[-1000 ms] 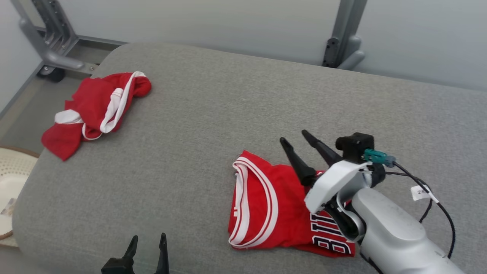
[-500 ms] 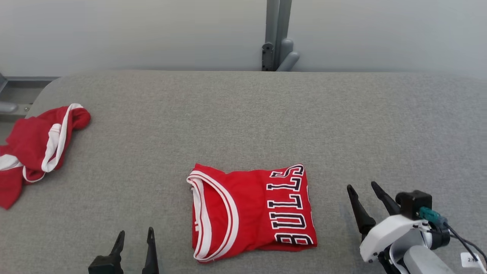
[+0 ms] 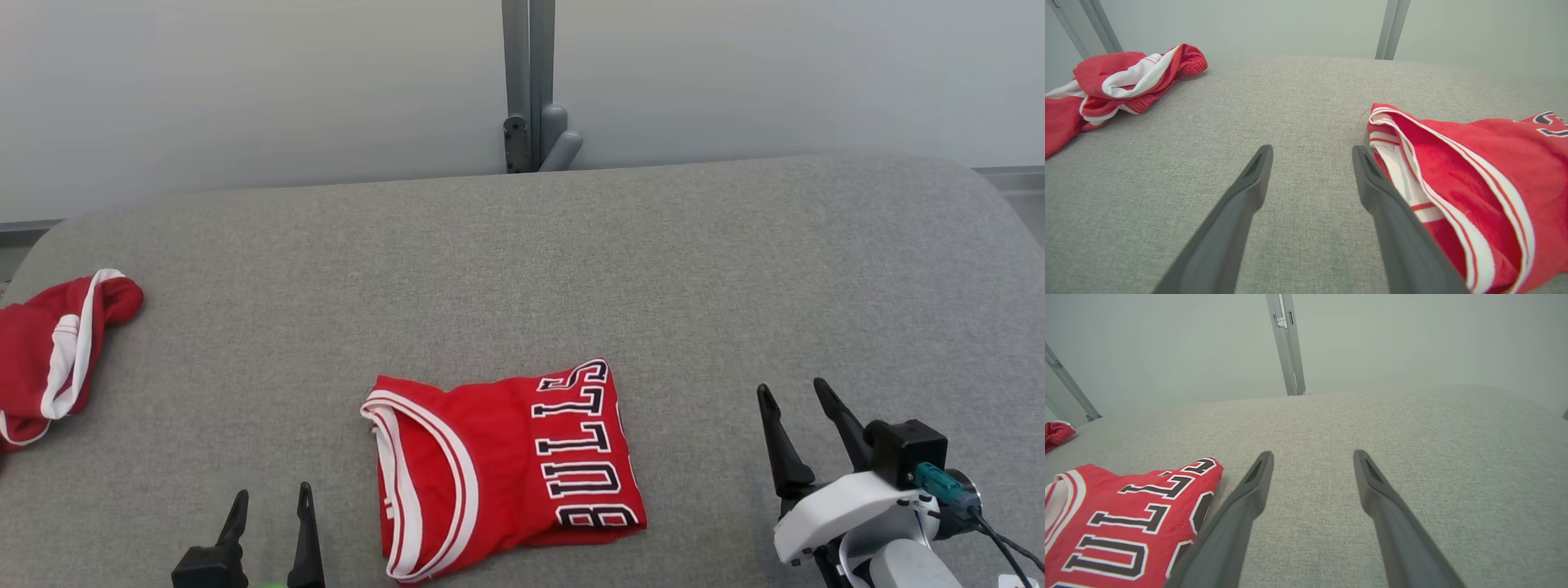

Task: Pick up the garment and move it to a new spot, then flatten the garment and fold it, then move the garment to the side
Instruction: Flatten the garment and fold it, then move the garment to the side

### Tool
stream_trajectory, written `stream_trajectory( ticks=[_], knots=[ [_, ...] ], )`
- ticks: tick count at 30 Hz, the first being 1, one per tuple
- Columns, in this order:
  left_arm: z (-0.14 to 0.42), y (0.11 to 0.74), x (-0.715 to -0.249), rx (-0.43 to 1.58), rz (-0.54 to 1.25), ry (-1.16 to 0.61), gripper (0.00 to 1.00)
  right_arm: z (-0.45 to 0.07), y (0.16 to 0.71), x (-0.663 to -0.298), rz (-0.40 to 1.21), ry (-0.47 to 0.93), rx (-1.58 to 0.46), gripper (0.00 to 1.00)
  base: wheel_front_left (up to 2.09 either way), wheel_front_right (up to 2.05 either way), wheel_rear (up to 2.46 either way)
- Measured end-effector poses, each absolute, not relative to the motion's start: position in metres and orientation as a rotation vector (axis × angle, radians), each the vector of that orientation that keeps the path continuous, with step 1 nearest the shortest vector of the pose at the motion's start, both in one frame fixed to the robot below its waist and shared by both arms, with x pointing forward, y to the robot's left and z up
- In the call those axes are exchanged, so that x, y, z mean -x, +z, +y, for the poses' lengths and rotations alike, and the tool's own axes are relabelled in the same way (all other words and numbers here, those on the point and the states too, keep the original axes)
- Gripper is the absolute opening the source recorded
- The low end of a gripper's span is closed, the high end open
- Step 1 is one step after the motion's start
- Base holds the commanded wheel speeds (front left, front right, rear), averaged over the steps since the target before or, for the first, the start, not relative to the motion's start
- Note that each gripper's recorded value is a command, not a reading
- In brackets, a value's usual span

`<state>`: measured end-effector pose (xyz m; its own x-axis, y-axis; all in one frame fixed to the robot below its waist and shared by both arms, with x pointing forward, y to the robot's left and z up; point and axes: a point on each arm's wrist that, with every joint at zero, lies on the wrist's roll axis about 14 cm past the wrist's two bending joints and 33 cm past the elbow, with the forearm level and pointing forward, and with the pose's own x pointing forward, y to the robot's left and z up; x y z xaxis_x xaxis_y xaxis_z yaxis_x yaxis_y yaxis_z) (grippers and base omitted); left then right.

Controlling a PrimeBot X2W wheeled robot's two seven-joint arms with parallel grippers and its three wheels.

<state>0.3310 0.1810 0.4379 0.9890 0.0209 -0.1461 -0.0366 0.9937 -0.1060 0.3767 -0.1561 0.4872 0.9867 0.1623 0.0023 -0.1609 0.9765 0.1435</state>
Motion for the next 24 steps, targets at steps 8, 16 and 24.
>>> stream_trajectory(
  ticks=[8, 16, 24],
  knots=[
    [0.186, 0.447, -0.328, 0.104, 0.112, 0.037, 1.00, -0.151, 0.504, -0.367, -0.048, 0.161, -0.147, 1.00, 0.00, 0.00, 0.00],
    [0.182, 0.452, -0.326, 0.093, 0.098, 0.017, 1.00, -0.155, 0.501, -0.357, -0.044, 0.140, -0.161, 1.00, 0.00, 0.00, 0.00],
    [0.181, 0.451, -0.326, 0.090, 0.100, 0.014, 1.00, -0.154, 0.495, -0.357, -0.028, 0.139, -0.165, 1.00, 0.00, 0.00, 0.00]
  ],
)
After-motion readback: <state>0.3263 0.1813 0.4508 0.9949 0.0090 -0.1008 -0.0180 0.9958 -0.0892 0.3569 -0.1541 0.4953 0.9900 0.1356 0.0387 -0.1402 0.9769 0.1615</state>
